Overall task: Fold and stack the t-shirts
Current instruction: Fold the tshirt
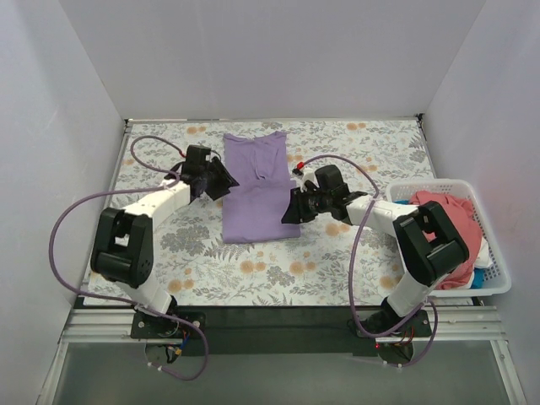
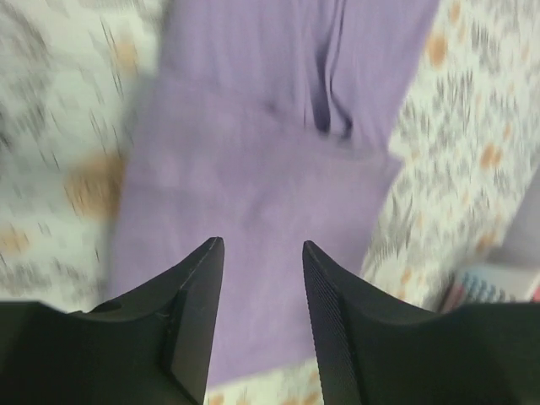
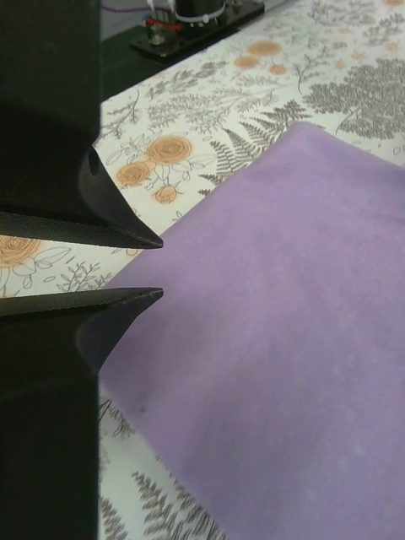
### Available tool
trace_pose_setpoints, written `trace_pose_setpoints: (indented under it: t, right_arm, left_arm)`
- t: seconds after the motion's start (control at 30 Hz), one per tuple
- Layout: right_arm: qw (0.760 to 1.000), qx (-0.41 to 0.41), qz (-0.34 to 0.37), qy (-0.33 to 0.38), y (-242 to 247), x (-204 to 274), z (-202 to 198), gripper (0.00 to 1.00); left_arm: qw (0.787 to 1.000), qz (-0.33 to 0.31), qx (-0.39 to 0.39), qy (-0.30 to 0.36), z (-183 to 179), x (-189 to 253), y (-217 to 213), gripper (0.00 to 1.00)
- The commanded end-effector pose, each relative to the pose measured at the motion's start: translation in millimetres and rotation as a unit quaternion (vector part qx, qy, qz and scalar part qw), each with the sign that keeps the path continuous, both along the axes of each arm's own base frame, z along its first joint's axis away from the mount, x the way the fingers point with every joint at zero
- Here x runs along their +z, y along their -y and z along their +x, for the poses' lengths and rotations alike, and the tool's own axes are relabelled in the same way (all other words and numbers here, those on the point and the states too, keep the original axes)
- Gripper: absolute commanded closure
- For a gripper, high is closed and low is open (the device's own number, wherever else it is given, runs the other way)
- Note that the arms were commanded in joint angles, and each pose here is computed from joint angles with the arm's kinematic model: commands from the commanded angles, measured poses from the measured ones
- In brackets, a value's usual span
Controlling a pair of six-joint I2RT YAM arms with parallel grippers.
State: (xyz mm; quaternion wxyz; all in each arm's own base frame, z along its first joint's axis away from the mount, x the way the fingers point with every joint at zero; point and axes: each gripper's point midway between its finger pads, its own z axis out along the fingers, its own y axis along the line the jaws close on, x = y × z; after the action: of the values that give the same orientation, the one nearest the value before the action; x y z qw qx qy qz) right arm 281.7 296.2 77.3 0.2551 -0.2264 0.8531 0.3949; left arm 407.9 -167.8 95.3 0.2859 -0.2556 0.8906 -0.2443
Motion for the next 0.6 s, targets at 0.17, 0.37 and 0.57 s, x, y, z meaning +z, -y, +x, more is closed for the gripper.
trace_pose_setpoints:
  t: [0.17,0.37,0.57]
  right_arm:
    - [0.996,0.034,0.063,-0.061,-13.5,-20.0,-5.4,0.69]
    - [0.991,-0.01,0.049,-0.12,19.9,-66.7,-10.1,0.7]
    - [0.99,-0.003,0.078,-0.119,24.3,-45.7,-9.4,0.7]
  left_arm:
    - [0.988,-0.047,-0.082,-0.121,-120.3,-57.5,15.0,0.77]
    - [0.981,-0.02,-0.017,-0.194,-161.6,-95.2,-14.6,0.92]
    - [0.985,-0.025,-0.005,-0.169,-164.0,-77.9,-25.4,0.85]
